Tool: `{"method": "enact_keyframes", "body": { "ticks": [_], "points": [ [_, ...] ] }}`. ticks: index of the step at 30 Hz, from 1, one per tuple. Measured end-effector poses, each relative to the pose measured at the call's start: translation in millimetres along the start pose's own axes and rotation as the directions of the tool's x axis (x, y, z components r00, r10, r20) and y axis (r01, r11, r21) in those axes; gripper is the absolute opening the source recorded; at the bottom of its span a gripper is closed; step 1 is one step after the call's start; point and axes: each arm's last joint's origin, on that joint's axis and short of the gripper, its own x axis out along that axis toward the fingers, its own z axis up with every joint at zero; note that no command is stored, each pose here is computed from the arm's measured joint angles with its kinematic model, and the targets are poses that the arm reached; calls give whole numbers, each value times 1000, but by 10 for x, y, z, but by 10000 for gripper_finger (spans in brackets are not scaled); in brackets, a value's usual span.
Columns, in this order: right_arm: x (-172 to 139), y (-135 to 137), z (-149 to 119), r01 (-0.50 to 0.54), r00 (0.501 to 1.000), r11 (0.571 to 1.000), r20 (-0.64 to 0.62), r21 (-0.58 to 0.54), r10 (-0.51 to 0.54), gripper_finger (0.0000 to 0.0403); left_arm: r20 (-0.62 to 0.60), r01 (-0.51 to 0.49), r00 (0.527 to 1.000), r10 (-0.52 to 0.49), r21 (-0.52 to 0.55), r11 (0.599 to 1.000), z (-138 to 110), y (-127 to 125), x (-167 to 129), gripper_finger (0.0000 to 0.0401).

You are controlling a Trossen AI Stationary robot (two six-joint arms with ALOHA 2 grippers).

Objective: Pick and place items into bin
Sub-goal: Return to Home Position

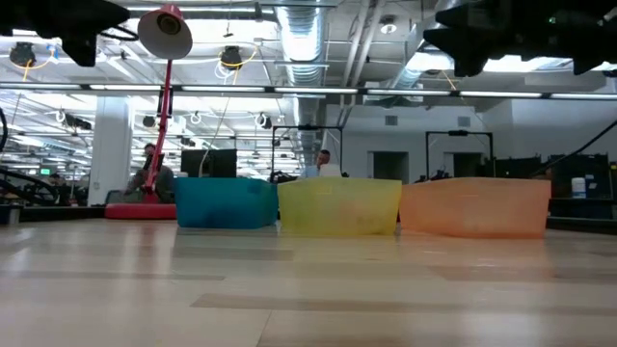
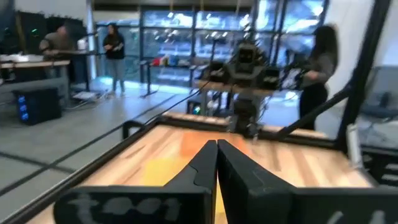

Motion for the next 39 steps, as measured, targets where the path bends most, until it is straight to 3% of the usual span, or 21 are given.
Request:
{"method": "enact_keyframes", "body": {
  "ticks": [5,9,13,15,19,21,26,33,39],
  "points": [
    [74,16,-43,-19,1000,999,-10,-27,18,182,106,111,988,-109,-16,994,-148,-111,48,0],
    [29,-42,-12,19,1000,998,6,-59,-19,182,128,69,989,-67,-11,998,-176,-109,54,0],
    [-183,-104,13,50,998,998,-40,23,-49,182,130,36,991,-33,-22,999,-48,-67,35,0],
    [-267,-74,-60,-18,1000,999,-18,38,18,182,124,37,992,-35,-13,999,-41,-64,33,0],
    [-385,31,-305,-194,966,977,154,-92,206,182,106,29,994,-26,-23,999,-62,-65,36,0],
    [-467,45,-467,-171,967,983,181,-68,181,182,103,21,995,-17,-41,999,-64,-62,36,0],
    [-492,21,-501,-138,981,990,146,37,131,182,97,8,995,-6,-18,1000,-71,-60,37,0],
    [-506,26,-533,-133,986,990,111,36,128,182,57,-115,992,115,-11,993,-109,-28,38,0],
    [-552,54,-509,-168,979,983,126,72,159,182,169,-24,985,22,10,1000,87,-17,12,0]
  ]
}}
